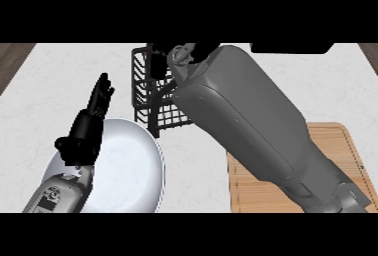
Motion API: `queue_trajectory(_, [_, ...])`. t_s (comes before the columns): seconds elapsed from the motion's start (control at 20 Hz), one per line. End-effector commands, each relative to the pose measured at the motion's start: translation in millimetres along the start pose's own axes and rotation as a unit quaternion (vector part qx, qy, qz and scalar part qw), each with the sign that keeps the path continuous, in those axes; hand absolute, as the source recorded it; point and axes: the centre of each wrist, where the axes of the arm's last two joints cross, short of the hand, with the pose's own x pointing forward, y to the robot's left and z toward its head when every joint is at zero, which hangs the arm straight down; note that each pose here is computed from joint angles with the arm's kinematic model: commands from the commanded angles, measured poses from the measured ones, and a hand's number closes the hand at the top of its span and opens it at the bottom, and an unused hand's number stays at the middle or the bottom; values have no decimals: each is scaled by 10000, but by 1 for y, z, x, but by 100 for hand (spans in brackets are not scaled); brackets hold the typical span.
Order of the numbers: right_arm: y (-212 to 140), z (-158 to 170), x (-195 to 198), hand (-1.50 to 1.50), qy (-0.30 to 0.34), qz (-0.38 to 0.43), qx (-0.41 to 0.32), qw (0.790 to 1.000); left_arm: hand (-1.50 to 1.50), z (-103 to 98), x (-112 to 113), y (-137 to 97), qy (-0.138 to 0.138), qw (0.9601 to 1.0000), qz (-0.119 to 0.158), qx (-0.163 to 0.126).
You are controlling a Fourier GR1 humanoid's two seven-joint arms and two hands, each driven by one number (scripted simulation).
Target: Pick the tomato from the cutting board and place it in the tiered basket
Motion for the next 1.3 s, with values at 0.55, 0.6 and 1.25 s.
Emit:
queue_trajectory(0.55, [-42,-2,-41,-150,1487,-2570,-1079,9488,0,22,-18,-7,504,9986,79,119])
queue_trajectory(0.6, [-43,-7,-57,-150,1623,-2800,-1152,9391,0,22,-24,2,488,9987,54,166])
queue_trajectory(1.25, [-56,91,-233,-150,1567,-3610,-1420,9083,0,27,-18,16,566,9974,48,441])
